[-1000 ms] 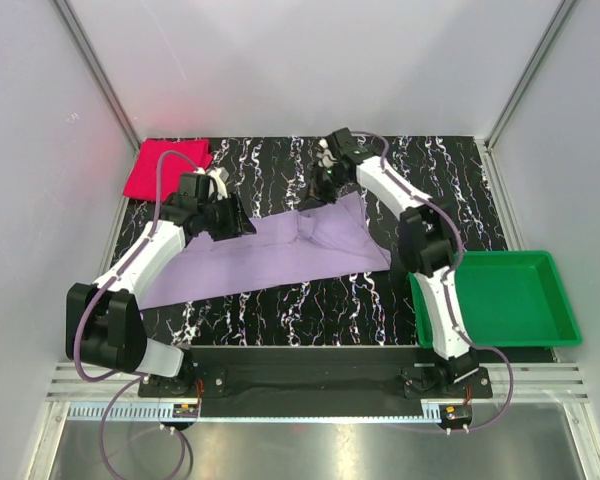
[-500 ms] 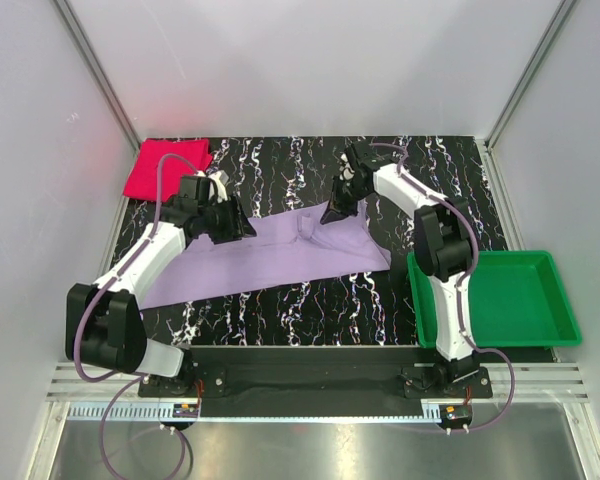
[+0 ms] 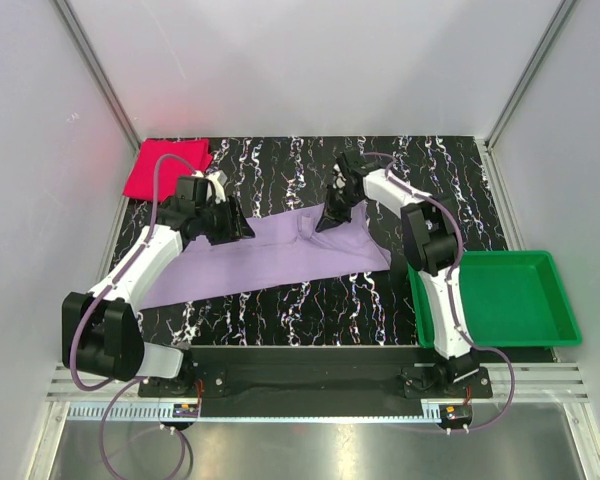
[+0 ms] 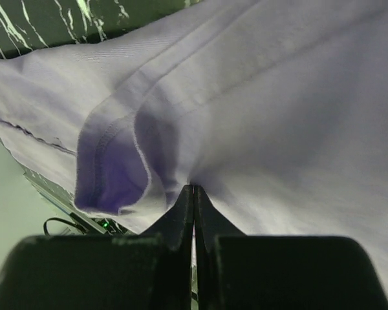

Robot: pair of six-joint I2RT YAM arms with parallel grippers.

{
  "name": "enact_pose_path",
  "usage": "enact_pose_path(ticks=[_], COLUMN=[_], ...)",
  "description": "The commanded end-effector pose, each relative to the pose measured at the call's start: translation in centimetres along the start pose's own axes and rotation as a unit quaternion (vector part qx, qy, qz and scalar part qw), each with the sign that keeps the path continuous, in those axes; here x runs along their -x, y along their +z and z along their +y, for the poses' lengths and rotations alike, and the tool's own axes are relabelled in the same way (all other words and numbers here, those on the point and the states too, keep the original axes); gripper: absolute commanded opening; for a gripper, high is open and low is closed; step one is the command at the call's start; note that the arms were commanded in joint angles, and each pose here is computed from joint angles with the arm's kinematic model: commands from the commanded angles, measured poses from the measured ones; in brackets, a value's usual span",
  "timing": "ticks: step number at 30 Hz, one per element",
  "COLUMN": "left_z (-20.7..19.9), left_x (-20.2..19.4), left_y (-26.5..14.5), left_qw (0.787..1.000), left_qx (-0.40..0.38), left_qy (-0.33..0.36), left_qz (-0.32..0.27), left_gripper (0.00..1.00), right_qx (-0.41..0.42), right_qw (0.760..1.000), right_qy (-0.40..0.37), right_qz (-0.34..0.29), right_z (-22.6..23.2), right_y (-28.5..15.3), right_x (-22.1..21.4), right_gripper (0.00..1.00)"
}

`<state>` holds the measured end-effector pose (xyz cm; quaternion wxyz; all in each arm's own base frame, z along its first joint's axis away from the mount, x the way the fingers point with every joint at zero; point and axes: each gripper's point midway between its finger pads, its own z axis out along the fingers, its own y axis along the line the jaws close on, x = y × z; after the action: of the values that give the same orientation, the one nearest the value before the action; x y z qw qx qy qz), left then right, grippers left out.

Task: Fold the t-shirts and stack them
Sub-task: Fold the tshirt

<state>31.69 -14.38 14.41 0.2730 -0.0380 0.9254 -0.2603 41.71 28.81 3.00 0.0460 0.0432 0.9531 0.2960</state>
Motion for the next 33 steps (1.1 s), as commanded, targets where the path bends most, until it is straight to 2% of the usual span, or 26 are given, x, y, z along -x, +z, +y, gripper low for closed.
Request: enact_pose_path(ticks=[1, 11, 17, 25, 28, 32, 33], left_z=[-0.6, -0.4, -0.4, -0.1, 0.2, 0.8, 0.6], left_x=[0.8, 0.7, 0.3, 0.6, 1.2, 1.6, 2.2], left_y=[-0.9, -1.8, -2.3, -2.2, -2.0, -1.9, -2.1], left_qw=[1.000, 0.999, 0.999, 0.999, 0.999, 0.999, 0.999], left_qx=[-0.006, 0.002, 0.004, 0.013, 0.016, 0.023, 0.022], left_qy=[0.018, 0.029, 0.031, 0.033, 0.029, 0.022, 0.029], left_qz=[-0.024, -0.029, -0.028, -0.028, -0.026, -0.012, -0.015], left_gripper=[0.55, 0.56, 0.56, 0.57, 0.58, 0.58, 0.58], right_qx=[0.040, 0.097, 0.093, 0.045, 0.032, -0.001, -0.025], right_qw=[0.998, 0.995, 0.995, 0.998, 0.997, 0.996, 0.995], right_qy=[-0.037, -0.004, -0.002, -0.042, -0.057, -0.072, -0.074], right_qz=[-0.005, 0.010, 0.022, -0.015, -0.032, -0.049, -0.054], right_z=[4.2, 8.1, 7.7, 5.8, 5.4, 4.8, 3.9], right_y=[0.5, 3.2, 4.7, 0.4, -2.3, -6.7, -7.3], right_x=[0.0, 0.5, 0.6, 2.5, 3.1, 2.8, 2.6], right_gripper=[0.00, 0.00, 0.00, 0.00, 0.03, 0.16, 0.24])
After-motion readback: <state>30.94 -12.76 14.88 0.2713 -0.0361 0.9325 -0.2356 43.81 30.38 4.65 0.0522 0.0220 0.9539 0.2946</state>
